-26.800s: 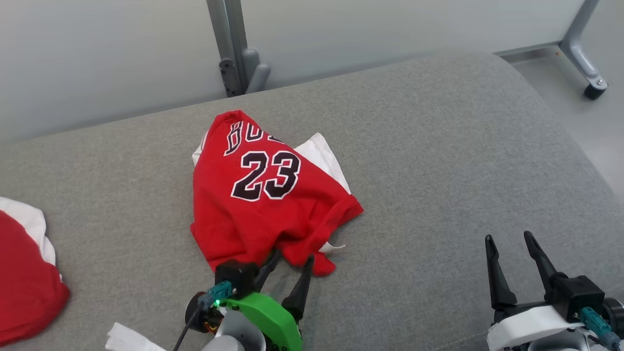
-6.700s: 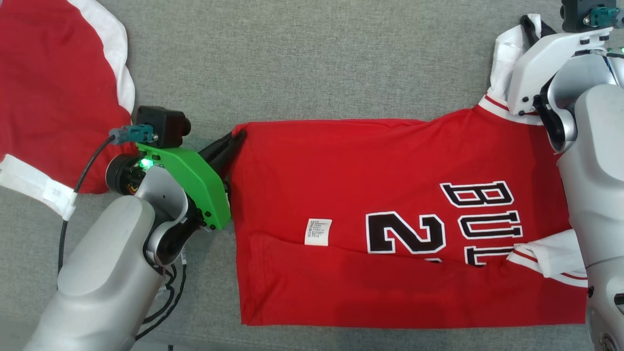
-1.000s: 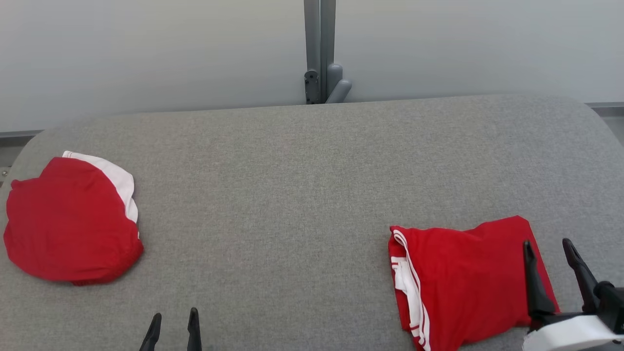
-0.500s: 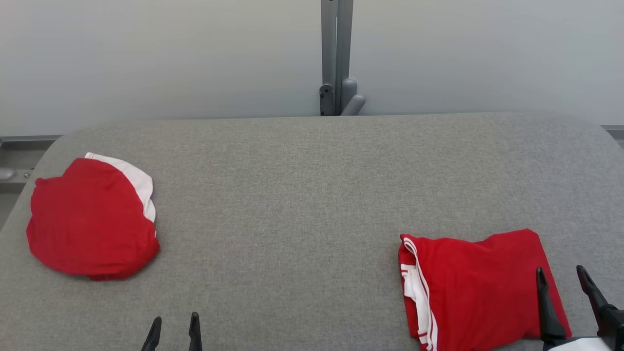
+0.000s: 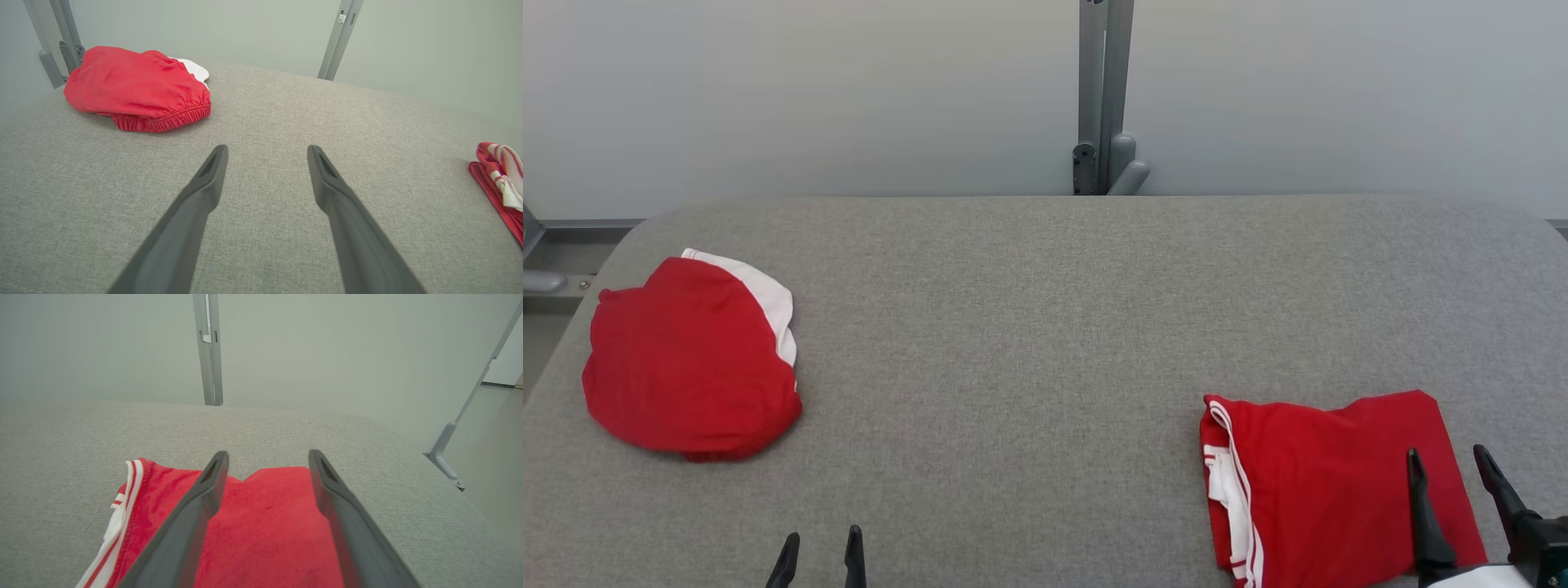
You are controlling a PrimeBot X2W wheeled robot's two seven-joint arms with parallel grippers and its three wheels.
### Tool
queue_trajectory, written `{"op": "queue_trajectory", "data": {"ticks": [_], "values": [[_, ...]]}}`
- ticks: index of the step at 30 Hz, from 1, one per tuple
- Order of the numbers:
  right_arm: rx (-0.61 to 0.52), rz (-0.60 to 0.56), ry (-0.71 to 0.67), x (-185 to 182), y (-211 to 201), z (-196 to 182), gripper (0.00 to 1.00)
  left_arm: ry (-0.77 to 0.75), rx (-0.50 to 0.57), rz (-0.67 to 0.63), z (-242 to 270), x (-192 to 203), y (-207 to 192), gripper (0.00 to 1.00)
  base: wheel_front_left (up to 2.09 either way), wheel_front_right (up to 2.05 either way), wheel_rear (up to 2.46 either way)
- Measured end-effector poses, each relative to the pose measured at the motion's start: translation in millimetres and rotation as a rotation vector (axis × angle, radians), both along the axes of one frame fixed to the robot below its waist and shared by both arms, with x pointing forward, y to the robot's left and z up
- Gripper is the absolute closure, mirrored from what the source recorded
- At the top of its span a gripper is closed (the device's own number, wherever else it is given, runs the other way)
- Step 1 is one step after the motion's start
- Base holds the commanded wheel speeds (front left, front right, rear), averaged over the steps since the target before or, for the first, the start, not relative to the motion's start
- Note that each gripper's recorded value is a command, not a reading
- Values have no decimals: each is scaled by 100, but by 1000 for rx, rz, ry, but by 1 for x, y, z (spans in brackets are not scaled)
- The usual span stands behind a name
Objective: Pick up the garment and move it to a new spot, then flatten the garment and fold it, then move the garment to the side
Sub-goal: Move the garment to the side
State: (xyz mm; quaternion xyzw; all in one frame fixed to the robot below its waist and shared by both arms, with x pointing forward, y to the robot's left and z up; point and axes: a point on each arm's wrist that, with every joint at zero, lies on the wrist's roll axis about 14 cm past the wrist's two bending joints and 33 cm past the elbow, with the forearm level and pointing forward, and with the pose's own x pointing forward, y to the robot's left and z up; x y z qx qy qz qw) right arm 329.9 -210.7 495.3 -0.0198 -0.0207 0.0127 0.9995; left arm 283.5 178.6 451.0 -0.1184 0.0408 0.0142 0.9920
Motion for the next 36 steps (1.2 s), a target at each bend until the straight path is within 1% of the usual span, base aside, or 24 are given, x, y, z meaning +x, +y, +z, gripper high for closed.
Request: {"op": "queue_trajectory", "data": {"ticks": [5,8,10,14,16,21,26,31,36], "values": [[9,1,3,0,1,-1,0,2,-3,-8,0,0,-3,0,0,0,0],[46,-30,18,0,-6,-7,0,6,-4,-11,-2,1,-4,0,0,0,0],[49,-37,42,3,-12,-14,0,11,-5,-12,-3,2,-4,0,0,0,0],[5,-29,135,11,-27,-36,0,27,-5,-24,-7,4,-6,0,0,0,0],[-23,-25,179,20,-34,-40,0,34,-5,-26,-9,5,-7,0,0,0,0],[-69,-23,339,31,-49,-59,0,53,-5,-37,-14,6,-9,0,0,0,0],[-74,-24,476,31,-55,-81,0,66,-6,-46,-17,9,-10,0,0,0,0],[-56,-14,530,39,-50,-93,0,76,-1,-46,-20,14,-9,0,0,0,0],[-49,-2,620,42,-46,-112,0,82,5,-57,-22,23,-10,0,0,0,0]]}}
